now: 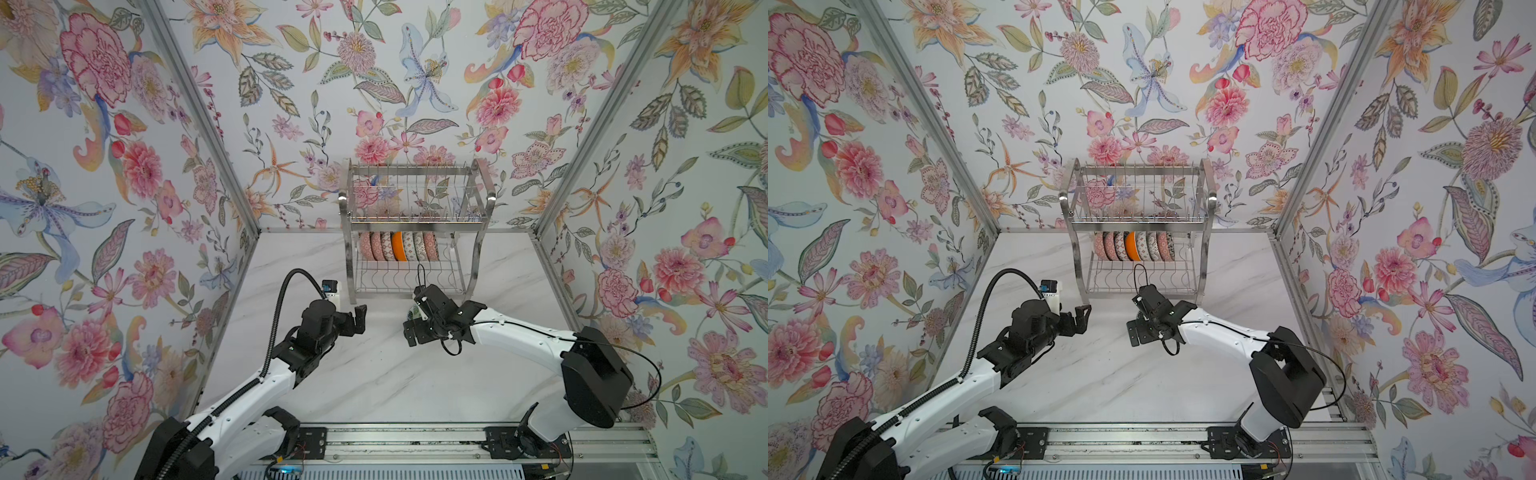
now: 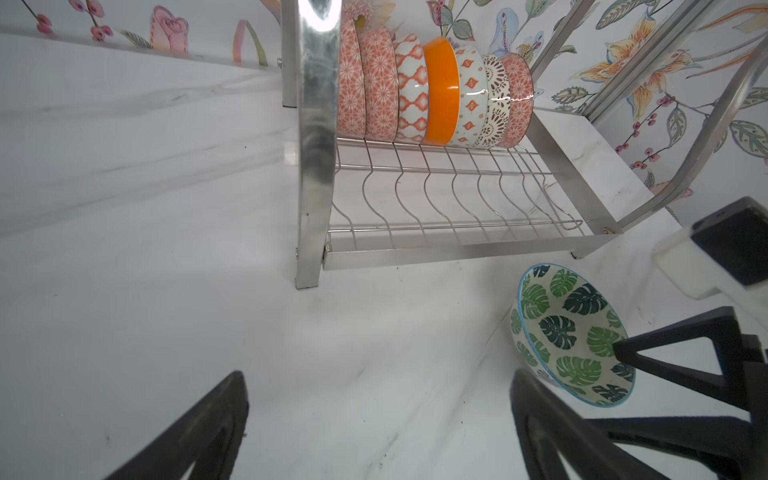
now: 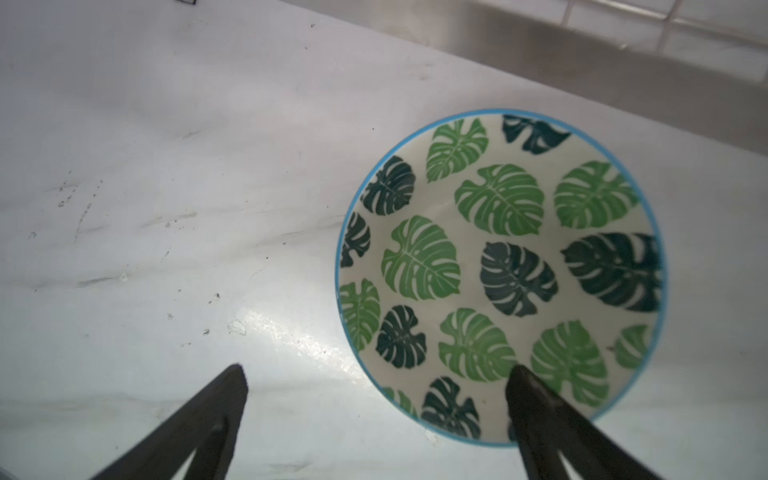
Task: Load bowls into a dish rack
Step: Pick up the bowl from the center of the table, then place the bowl in the dish rack.
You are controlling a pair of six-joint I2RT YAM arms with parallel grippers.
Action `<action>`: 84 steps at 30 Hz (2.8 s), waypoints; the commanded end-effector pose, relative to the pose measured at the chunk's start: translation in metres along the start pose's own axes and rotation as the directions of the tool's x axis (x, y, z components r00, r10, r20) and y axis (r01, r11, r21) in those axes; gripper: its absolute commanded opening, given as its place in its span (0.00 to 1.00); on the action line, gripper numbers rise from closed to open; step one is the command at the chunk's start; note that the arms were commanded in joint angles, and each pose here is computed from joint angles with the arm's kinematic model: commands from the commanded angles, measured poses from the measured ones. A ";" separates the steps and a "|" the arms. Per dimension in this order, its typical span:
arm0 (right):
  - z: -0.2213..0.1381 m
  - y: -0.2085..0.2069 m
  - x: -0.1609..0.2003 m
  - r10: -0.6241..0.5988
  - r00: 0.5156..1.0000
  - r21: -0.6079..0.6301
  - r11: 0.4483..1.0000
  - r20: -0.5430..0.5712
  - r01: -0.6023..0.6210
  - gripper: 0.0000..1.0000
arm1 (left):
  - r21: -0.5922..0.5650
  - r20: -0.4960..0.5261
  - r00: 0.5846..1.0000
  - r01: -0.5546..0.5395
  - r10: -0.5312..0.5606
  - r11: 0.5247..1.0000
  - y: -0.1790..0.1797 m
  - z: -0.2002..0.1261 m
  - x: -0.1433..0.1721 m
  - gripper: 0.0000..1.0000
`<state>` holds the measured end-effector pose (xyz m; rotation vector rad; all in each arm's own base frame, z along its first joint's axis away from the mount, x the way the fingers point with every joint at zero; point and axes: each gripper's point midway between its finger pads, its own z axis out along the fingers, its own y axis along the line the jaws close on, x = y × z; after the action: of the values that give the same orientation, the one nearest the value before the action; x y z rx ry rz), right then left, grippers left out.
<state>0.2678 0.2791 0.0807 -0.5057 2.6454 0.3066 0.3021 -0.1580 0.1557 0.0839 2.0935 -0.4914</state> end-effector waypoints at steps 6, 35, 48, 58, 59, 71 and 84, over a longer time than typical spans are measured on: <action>0.032 0.000 -0.016 0.008 1.000 0.146 0.989 -0.014 -0.006 0.90 | 0.245 -0.079 0.993 0.105 -0.088 0.964 -0.037 0.010 0.026 0.99; -0.001 -0.039 -0.013 -0.019 1.000 0.153 0.988 0.000 0.019 0.00 | 0.210 -0.123 0.979 0.183 -0.160 0.960 -0.044 0.043 0.021 0.99; -0.082 -0.143 -0.015 0.271 0.948 0.102 0.952 0.164 -0.290 0.00 | 0.287 -0.076 0.996 0.062 -0.042 0.956 -0.105 0.067 -0.003 0.99; -0.142 -0.238 -0.061 0.510 0.790 -0.014 0.843 0.339 -0.538 0.02 | 0.316 -0.063 0.995 0.095 -0.079 0.944 -0.142 0.109 -0.012 0.99; -0.145 -0.245 -0.069 0.527 0.774 -0.037 0.834 0.349 -0.551 0.02 | 0.312 -0.057 0.996 0.088 -0.073 0.946 -0.145 0.112 -0.013 0.99; -0.148 -0.286 -0.189 0.565 0.708 -0.367 0.822 0.424 -0.436 0.00 | 0.176 0.050 0.997 -0.074 0.066 0.982 -0.154 0.138 -0.030 0.99; -0.118 -0.260 -0.259 0.545 0.738 -0.642 0.740 0.398 -0.200 0.00 | 0.135 0.061 0.985 -0.169 0.162 0.976 -0.158 0.154 -0.035 0.99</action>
<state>0.5372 0.0588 0.2240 0.2085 2.1315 1.0844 0.4007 -0.3517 0.1600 0.2919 1.9888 -0.5816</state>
